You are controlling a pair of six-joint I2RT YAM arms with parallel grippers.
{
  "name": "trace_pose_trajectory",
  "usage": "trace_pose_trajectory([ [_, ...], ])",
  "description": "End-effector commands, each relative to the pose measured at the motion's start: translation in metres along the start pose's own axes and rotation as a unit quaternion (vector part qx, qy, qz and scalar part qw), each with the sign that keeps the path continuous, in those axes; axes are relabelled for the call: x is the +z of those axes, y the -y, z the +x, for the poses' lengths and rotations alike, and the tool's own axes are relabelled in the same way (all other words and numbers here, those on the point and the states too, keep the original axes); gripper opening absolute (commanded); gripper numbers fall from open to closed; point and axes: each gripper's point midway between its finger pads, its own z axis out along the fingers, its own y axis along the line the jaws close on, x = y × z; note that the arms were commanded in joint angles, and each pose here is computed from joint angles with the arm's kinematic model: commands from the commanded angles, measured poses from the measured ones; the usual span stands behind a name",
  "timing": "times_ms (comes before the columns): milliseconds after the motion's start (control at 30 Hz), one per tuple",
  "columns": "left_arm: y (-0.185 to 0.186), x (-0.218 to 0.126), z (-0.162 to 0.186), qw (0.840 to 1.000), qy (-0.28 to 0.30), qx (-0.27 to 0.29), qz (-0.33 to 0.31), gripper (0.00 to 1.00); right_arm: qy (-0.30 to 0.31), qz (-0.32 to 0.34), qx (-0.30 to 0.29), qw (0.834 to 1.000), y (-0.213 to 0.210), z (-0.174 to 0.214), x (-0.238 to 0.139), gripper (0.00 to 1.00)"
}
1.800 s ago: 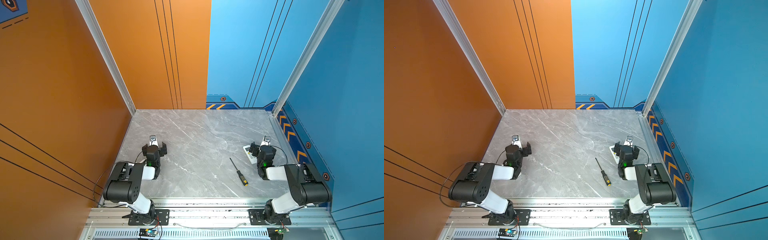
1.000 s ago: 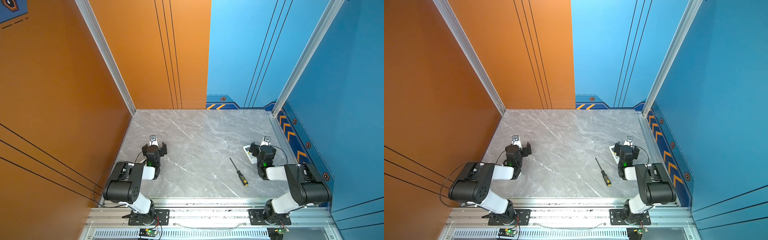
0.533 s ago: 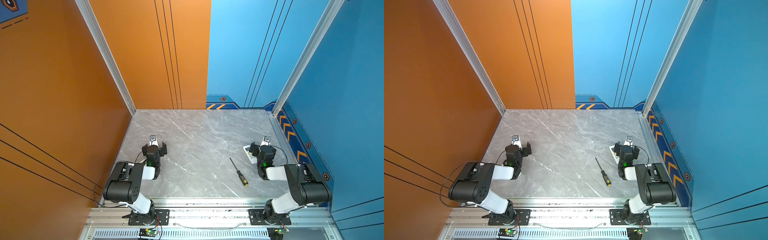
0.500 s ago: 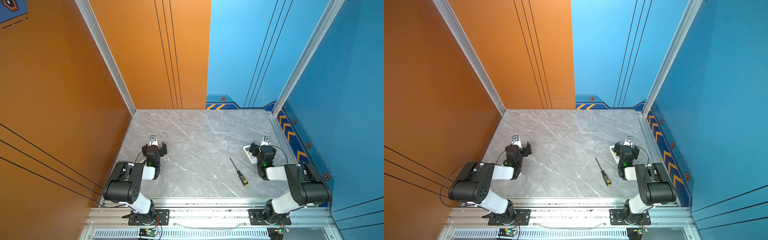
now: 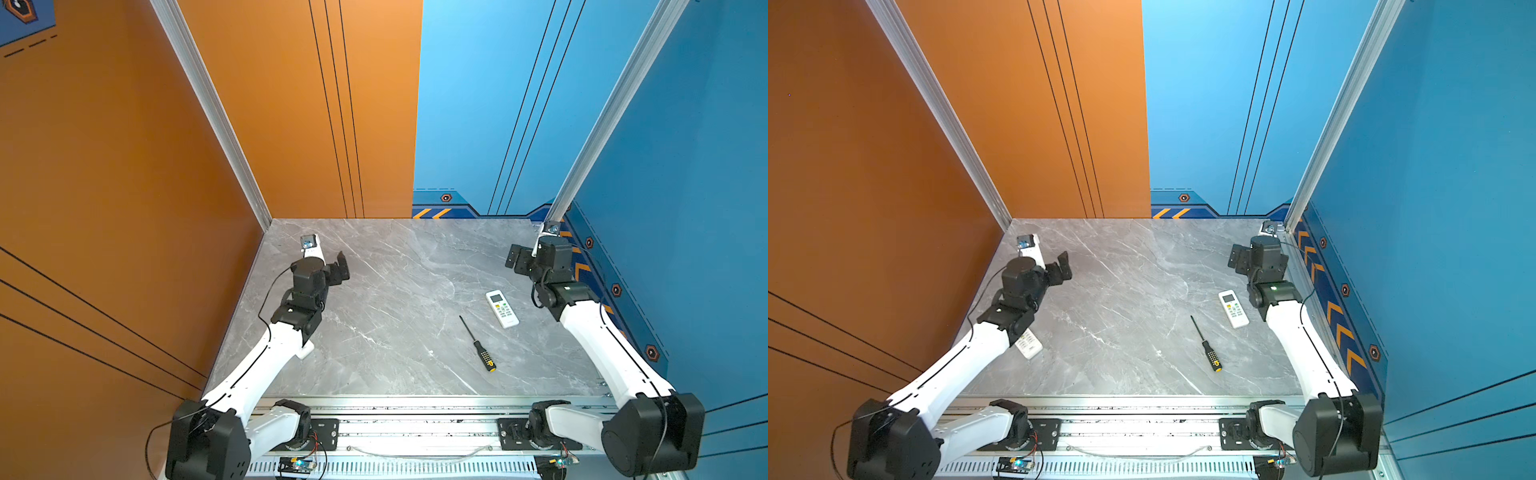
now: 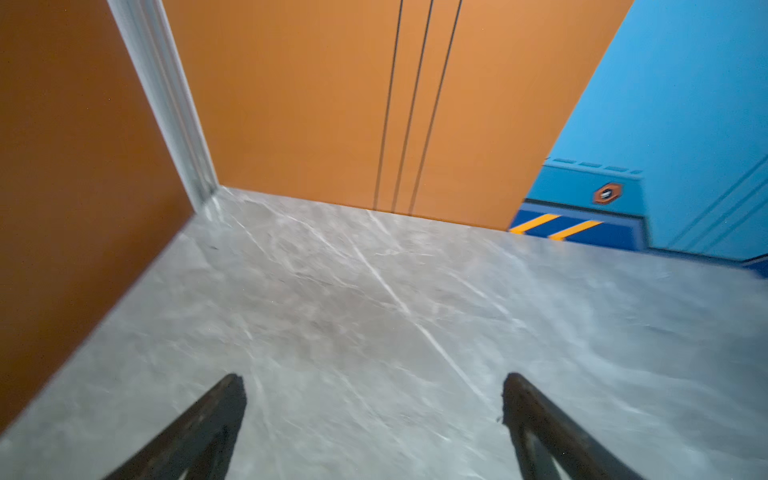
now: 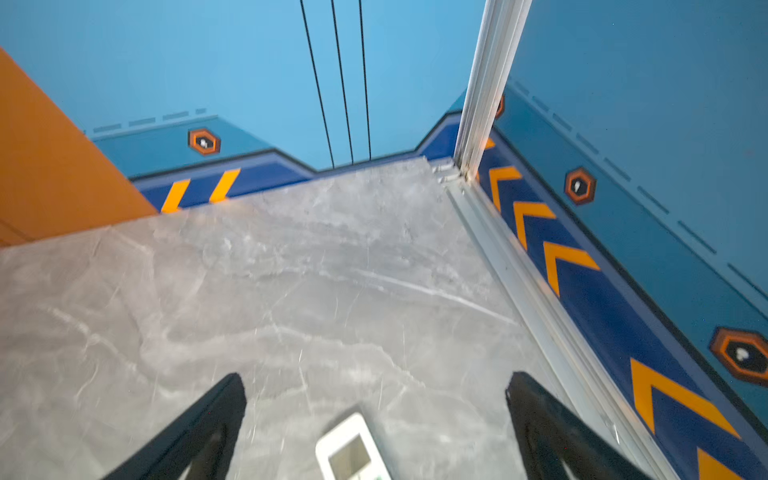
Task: Unload the batteries from the remote control
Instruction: 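Reach the right gripper down and grasp the white remote control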
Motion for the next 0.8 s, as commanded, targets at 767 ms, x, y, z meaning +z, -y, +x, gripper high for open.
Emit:
trace_pose_trajectory([
  [767, 0.155, -0.011, 0.154, 0.909, -0.387, -0.108, 0.114, 0.98, -0.418, -0.038, -0.095, 0.903, 0.001, 0.222, 0.056, 0.89],
])
